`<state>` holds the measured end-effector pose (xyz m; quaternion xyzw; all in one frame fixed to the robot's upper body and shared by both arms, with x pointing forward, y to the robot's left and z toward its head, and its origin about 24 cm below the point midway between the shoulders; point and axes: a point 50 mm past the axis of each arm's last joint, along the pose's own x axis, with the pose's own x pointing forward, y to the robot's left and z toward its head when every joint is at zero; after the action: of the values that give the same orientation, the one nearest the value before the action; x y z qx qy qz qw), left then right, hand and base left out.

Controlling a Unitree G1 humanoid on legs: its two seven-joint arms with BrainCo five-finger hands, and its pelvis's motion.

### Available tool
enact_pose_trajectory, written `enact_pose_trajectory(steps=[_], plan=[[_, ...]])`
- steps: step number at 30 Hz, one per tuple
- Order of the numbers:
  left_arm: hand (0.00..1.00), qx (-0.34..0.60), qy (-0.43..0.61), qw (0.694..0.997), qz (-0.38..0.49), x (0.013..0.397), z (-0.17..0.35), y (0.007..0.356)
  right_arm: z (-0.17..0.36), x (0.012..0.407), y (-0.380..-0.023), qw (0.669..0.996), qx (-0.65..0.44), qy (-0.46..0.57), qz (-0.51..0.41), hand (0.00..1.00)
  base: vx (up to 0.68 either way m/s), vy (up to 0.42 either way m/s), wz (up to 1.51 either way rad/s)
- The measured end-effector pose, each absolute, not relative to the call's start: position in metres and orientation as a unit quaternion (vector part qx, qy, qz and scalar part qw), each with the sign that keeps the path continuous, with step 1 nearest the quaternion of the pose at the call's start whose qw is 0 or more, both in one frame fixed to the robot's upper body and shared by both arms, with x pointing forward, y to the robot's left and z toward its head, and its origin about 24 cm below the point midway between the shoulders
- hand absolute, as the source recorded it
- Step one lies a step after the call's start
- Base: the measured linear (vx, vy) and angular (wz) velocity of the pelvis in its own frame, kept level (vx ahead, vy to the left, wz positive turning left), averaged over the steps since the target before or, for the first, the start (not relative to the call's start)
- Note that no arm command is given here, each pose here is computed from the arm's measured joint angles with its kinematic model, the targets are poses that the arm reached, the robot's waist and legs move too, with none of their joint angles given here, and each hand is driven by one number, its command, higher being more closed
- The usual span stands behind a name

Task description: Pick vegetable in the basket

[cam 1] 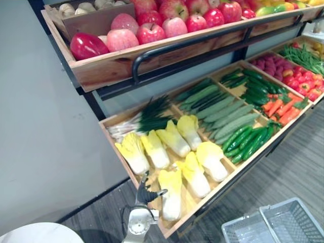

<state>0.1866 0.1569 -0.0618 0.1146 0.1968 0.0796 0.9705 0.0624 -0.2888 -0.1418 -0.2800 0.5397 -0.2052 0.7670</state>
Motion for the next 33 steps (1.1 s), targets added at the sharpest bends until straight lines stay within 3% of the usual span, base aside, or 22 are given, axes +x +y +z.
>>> enact_pose_trajectory(steps=[33], plan=[[0.00,0.136,0.233,0.960,0.080,0.201,-0.078,0.154,-0.139,0.075,-0.291,0.759,-0.315,0.533,-0.198,1.00,0.00,0.001,-0.07]])
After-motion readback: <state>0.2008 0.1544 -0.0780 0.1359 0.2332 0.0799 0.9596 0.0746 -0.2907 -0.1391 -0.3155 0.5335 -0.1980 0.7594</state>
